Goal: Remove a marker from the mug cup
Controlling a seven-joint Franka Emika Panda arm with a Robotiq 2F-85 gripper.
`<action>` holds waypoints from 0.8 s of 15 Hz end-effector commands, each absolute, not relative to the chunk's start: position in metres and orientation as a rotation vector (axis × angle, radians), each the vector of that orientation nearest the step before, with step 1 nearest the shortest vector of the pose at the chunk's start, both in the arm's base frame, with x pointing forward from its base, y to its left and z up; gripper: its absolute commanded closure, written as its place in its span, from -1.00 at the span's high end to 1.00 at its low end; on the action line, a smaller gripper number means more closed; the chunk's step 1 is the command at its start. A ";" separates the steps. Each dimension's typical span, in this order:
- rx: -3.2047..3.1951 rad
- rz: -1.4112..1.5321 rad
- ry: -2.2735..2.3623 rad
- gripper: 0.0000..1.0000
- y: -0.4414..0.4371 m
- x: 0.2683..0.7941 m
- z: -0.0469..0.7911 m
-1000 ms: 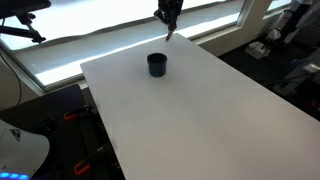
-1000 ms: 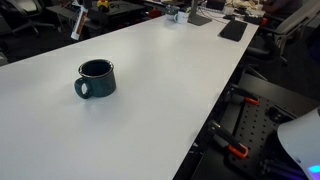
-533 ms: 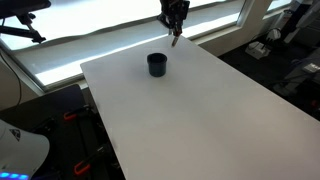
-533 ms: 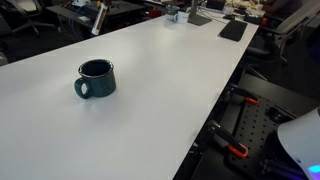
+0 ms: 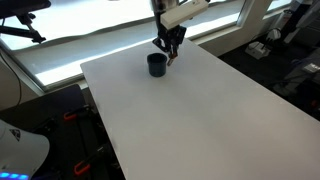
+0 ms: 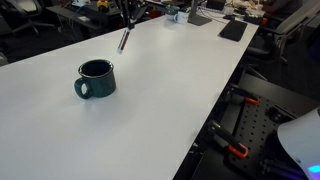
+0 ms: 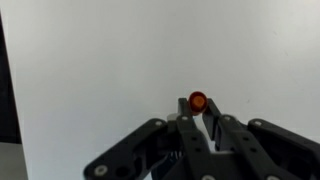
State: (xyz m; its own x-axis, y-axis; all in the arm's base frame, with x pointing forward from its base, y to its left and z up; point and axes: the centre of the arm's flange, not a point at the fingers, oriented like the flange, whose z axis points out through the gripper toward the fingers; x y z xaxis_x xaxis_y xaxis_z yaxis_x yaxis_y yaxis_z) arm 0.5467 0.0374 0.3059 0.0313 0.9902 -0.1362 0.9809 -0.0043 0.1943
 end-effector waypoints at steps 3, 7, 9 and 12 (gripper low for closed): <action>2.119 0.021 2.071 -0.92 0.037 0.532 0.255; 2.137 -0.031 2.100 -0.92 0.035 0.529 0.228; 2.149 -0.055 2.112 -0.92 0.033 0.527 0.216; 2.162 -0.089 2.113 -0.92 0.029 0.524 0.204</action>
State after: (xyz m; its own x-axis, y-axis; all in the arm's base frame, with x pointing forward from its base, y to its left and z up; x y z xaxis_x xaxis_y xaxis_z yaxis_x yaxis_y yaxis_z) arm 0.5257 0.0318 0.2110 0.0206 0.9914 -0.1289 0.9993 -0.0162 0.0348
